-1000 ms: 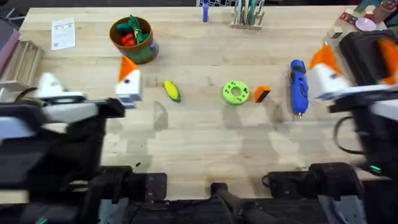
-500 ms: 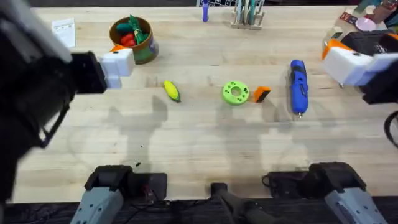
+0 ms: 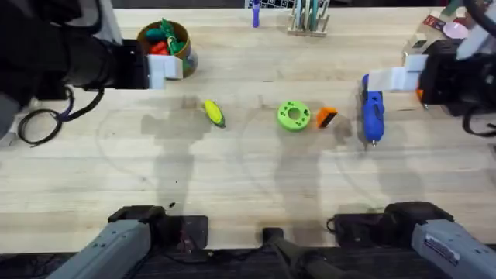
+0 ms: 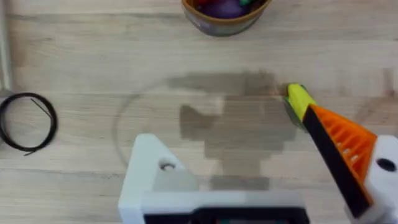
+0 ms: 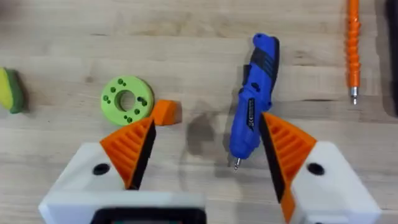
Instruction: Pick up the gripper from the table and insert it into the empty holder that is missing its gripper. Then pick up a screw, insert it into the mounting hole, and use the screwdriver to tighten it. Finally, clean up the table by picking up the vegetable and placing it into the bucket.
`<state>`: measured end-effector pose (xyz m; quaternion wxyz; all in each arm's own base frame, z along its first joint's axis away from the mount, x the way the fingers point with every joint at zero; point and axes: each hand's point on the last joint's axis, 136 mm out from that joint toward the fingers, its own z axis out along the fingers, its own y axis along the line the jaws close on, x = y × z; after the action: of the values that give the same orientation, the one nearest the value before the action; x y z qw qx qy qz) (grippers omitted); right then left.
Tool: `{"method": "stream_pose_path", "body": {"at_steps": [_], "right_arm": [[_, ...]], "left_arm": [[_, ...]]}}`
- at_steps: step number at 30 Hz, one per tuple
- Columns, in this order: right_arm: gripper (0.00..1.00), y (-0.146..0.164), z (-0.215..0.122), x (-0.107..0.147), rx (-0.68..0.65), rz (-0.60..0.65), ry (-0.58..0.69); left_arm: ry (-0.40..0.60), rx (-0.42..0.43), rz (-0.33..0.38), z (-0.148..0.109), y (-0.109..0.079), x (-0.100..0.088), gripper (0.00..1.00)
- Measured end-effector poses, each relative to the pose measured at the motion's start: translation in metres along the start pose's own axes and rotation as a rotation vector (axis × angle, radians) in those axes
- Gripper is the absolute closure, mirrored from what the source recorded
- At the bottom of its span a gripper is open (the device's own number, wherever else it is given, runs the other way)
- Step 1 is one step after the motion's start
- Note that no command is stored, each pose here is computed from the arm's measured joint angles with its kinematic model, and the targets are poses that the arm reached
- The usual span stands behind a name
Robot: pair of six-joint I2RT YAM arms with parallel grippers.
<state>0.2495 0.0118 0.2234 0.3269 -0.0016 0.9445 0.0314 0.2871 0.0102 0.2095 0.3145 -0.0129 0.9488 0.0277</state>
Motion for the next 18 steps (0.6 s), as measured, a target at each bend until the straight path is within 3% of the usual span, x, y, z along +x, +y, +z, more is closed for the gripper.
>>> {"method": "stream_pose_path", "body": {"at_steps": [14, 18], "right_arm": [[0.010, -0.001, 0.018, 0.003, 0.000, 0.004, 0.071], [0.010, -0.001, 0.019, 0.004, -0.001, 0.004, 0.074]], "left_arm": [[0.116, 0.018, -0.005, 0.031, -0.006, 0.011, 0.015], [0.141, 0.040, -0.024, 0.037, -0.022, 0.014, 0.015]]}}
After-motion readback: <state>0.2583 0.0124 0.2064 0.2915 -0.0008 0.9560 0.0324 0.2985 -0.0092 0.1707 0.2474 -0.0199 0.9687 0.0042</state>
